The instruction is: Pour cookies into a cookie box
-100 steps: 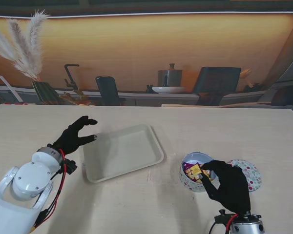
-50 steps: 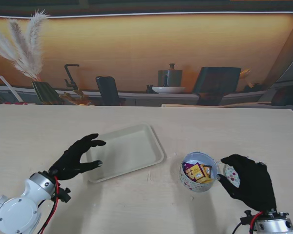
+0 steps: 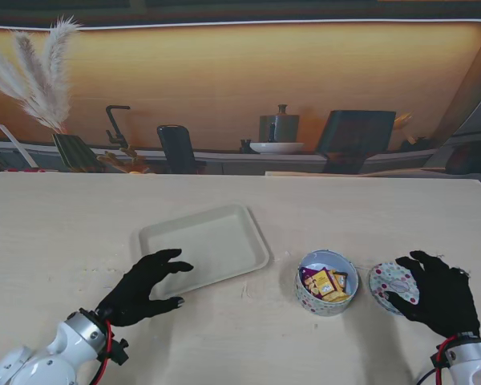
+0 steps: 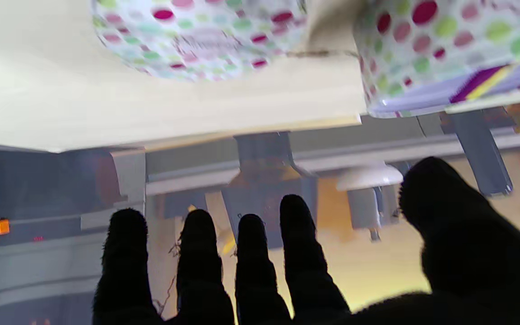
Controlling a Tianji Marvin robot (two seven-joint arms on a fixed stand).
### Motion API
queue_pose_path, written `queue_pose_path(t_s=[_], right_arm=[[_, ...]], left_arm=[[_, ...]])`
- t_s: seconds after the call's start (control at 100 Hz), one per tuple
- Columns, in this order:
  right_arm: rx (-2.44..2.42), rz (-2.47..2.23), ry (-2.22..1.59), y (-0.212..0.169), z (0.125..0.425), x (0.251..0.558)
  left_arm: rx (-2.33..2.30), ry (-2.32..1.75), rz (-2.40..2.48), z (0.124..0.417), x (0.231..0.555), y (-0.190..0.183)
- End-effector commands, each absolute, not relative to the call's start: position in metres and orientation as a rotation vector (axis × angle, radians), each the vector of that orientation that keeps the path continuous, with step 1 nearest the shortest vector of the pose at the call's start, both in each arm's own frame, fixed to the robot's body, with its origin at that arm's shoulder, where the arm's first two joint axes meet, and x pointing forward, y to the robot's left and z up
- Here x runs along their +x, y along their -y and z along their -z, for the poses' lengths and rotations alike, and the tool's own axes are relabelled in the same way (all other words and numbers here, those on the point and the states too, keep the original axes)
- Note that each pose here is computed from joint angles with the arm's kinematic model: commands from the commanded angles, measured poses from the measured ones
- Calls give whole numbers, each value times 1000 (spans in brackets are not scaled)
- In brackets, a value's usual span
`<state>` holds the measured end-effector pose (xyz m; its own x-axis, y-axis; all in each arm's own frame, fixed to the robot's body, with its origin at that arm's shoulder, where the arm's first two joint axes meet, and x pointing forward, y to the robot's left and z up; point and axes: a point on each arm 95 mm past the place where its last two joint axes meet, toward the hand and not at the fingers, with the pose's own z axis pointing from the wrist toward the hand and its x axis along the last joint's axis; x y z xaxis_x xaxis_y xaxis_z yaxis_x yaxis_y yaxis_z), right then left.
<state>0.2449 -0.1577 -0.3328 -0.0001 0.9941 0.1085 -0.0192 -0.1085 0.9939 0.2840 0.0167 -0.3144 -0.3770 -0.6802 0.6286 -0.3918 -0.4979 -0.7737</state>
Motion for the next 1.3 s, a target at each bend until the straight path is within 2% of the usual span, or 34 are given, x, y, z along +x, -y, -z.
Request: queue_pose_path(t_s=[0.0,0.14,0.86,1.29], right_arm=[[1277,-1247,-1197,165,339,247],[1288,-1101,-1341,175,347,253],[1422,-956,-1445,175,368,308],[1577,-864,-1467,172,378,318]], left_arm=[[-1624,-1499,1949,320,277,-12],[-1574,-1539,1912,321,274,-10],[-1412,-1635,1844,314,261,-10],[-1395,-1639,1827,314,260,-12]])
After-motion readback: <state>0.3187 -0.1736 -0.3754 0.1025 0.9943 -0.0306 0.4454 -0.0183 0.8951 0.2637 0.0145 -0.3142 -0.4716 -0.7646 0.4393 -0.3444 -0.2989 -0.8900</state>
